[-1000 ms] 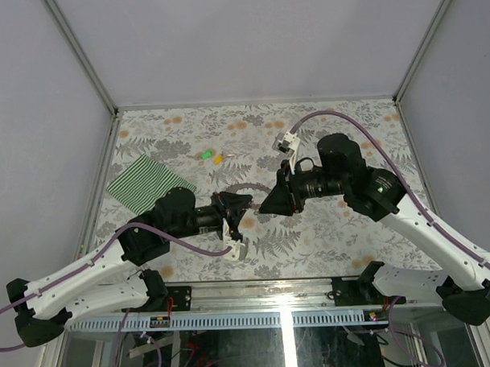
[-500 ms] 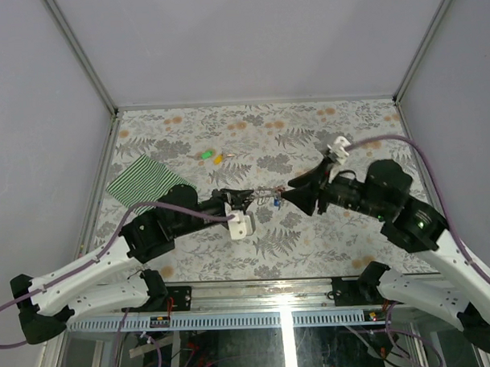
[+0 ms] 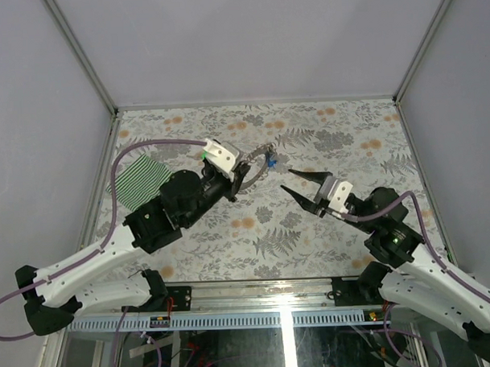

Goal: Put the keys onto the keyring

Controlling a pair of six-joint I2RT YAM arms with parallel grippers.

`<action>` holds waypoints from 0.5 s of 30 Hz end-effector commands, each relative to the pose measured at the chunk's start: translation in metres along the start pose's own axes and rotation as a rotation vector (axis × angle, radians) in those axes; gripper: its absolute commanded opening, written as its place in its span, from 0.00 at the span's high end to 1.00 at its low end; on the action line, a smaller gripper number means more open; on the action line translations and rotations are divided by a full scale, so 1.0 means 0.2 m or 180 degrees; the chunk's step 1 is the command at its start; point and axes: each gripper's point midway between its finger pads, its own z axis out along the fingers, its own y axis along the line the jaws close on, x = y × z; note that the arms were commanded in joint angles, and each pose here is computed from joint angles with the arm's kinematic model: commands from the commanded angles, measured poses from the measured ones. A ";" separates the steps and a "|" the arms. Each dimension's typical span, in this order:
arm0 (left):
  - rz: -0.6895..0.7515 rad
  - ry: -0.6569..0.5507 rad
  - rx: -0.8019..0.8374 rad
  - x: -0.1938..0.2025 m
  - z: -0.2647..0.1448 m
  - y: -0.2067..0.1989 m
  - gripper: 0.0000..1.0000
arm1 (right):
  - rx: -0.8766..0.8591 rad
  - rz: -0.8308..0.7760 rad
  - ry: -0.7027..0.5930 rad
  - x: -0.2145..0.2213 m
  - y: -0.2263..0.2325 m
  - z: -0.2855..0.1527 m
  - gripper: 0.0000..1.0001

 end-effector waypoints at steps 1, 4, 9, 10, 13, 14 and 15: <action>-0.0865 -0.0302 -0.0541 -0.19 -0.01 0.11 1.00 | 0.0034 -0.1019 -0.0585 -0.21 -0.07 0.06 0.54; -0.1128 -0.0252 -0.0648 -0.20 0.00 0.12 1.00 | 0.0073 -0.1259 -0.0646 -0.21 -0.09 0.11 0.58; -0.1521 -0.0185 -0.0677 -0.22 0.03 0.10 1.00 | 0.0041 -0.1498 -0.0750 -0.23 -0.10 0.20 0.63; -0.1567 -0.0174 -0.0673 -0.22 0.03 0.09 1.00 | 0.0032 -0.1526 -0.0763 -0.23 -0.10 0.21 0.63; -0.1638 -0.0149 -0.0658 -0.22 0.04 0.08 1.00 | 0.0060 -0.1613 -0.0804 -0.24 -0.12 0.25 0.65; -0.1646 -0.0148 -0.0639 -0.23 0.04 0.07 1.00 | 0.0079 -0.1648 -0.0816 -0.25 -0.12 0.27 0.66; -0.1650 -0.0141 -0.0630 -0.22 0.04 0.07 1.00 | 0.0097 -0.1676 -0.0829 -0.26 -0.13 0.28 0.67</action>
